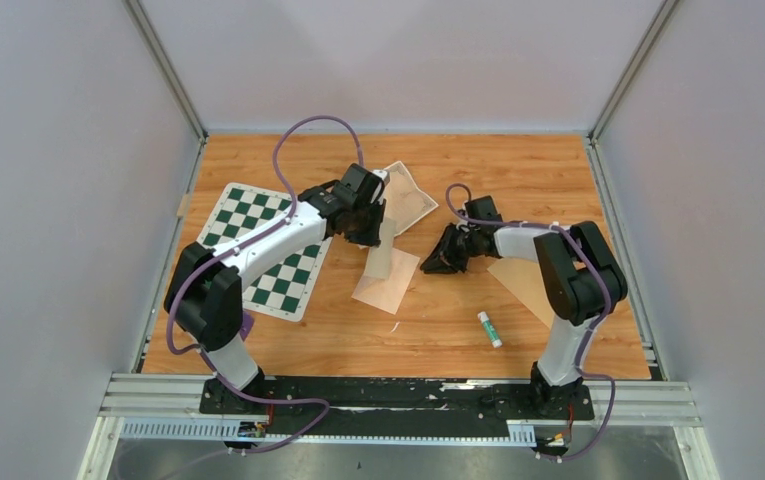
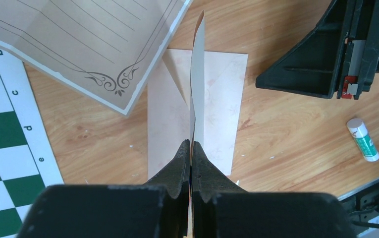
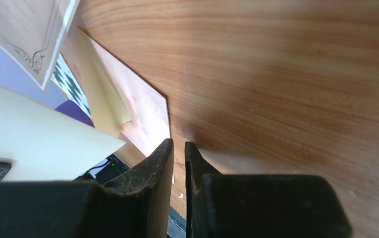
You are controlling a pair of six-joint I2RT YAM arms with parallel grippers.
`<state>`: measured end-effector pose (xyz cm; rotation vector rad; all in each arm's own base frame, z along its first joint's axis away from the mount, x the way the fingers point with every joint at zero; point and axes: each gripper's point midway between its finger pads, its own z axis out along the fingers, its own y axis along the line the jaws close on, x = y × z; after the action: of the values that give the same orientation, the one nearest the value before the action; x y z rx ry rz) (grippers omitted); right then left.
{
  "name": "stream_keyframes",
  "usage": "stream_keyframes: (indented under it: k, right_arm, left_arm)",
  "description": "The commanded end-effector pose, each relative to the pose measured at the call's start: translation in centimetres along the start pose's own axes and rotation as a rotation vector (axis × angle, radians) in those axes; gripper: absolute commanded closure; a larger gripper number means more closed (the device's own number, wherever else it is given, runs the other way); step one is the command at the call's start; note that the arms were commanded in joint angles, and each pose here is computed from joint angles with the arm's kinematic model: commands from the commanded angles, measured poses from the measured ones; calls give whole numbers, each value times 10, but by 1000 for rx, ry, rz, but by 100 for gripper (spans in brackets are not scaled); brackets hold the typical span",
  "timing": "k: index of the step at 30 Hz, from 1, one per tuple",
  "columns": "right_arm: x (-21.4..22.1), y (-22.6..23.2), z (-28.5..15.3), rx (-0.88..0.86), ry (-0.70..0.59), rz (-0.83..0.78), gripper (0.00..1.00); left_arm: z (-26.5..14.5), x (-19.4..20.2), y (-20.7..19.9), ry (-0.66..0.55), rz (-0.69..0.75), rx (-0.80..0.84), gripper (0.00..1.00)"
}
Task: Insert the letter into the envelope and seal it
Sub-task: Place the letter in the envelope.
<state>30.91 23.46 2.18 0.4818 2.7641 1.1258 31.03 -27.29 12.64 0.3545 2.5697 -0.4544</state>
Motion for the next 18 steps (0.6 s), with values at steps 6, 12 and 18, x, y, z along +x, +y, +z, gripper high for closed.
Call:
stream_keyframes:
  k: [6, 12, 18]
  right_arm:
    - [2, 76, 8, -255, 46, -166, 85]
    - [5, 42, 35, -93, 59, -45, 88]
    - [3, 16, 46, 24, 55, 21, 93]
  left_arm:
    - [-13, -13, -3, -52, 51, 0, 100]
    - [-19, -19, -2, -74, 123, 1, 100]
    - [-25, -28, 19, -119, 268, -92, 100]
